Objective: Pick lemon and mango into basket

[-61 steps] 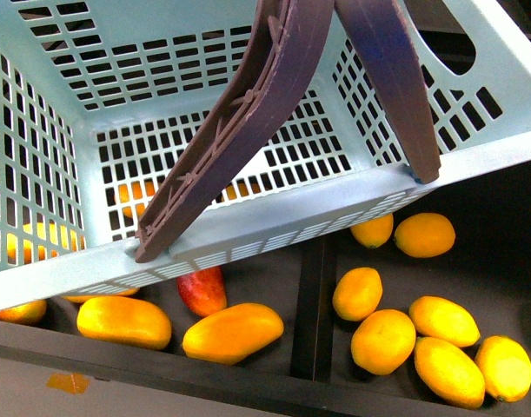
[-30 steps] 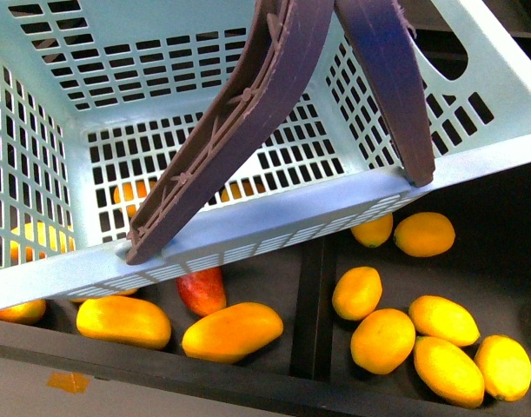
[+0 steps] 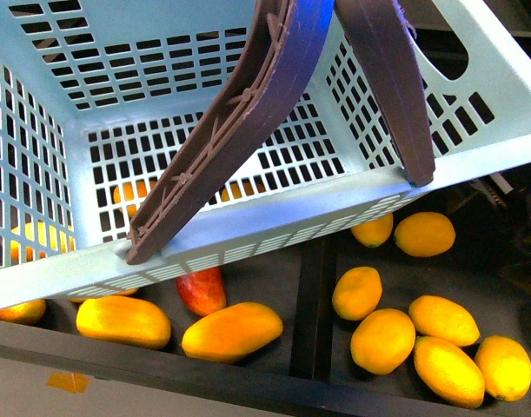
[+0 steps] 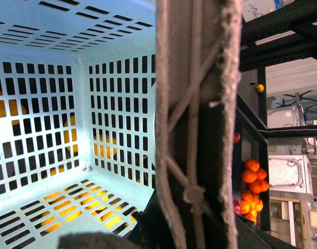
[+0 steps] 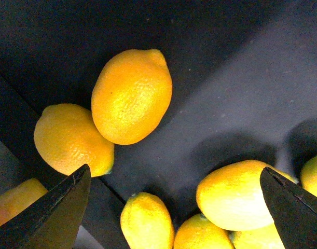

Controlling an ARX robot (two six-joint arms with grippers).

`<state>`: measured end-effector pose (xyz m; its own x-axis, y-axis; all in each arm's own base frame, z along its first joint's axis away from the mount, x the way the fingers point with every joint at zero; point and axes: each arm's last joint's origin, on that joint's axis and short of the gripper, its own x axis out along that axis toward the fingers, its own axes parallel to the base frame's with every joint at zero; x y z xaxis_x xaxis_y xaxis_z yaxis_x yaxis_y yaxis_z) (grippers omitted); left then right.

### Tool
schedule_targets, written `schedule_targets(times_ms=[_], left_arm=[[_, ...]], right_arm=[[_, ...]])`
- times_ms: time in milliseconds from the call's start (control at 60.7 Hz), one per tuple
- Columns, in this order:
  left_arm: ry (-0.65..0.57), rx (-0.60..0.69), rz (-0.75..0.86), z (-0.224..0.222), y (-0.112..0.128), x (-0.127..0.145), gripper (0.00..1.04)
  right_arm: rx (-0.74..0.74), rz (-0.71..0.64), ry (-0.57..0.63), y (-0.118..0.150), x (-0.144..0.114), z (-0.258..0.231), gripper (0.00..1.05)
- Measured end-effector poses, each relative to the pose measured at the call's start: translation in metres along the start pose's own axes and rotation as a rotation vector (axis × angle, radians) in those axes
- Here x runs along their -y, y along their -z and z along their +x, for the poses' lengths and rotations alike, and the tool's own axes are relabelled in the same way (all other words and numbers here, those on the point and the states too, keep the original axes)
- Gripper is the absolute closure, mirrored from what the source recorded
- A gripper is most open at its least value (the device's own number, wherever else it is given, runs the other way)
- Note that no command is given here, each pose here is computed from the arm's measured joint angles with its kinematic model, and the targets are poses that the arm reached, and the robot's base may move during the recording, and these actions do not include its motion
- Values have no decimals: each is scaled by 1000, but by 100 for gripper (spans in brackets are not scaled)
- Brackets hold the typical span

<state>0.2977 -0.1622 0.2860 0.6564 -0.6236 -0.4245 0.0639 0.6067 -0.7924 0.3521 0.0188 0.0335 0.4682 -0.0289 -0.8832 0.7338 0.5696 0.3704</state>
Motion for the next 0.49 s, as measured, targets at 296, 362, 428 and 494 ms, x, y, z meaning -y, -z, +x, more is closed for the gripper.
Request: schedule_targets(times_ms=[296, 362, 428, 494], left_arm=[[0, 0, 0, 0, 0, 0, 100], [0, -1, 0, 0, 0, 0, 100], [0, 0, 0, 0, 0, 0, 100], [0, 0, 0, 0, 0, 0, 100]], right_arm=[[-39, 52, 14, 9, -28, 37, 9], [-39, 68, 12, 6, -34, 42, 9], [-36, 79, 8, 2, -41, 47, 9], [-35, 87, 7, 0, -47, 52, 9]])
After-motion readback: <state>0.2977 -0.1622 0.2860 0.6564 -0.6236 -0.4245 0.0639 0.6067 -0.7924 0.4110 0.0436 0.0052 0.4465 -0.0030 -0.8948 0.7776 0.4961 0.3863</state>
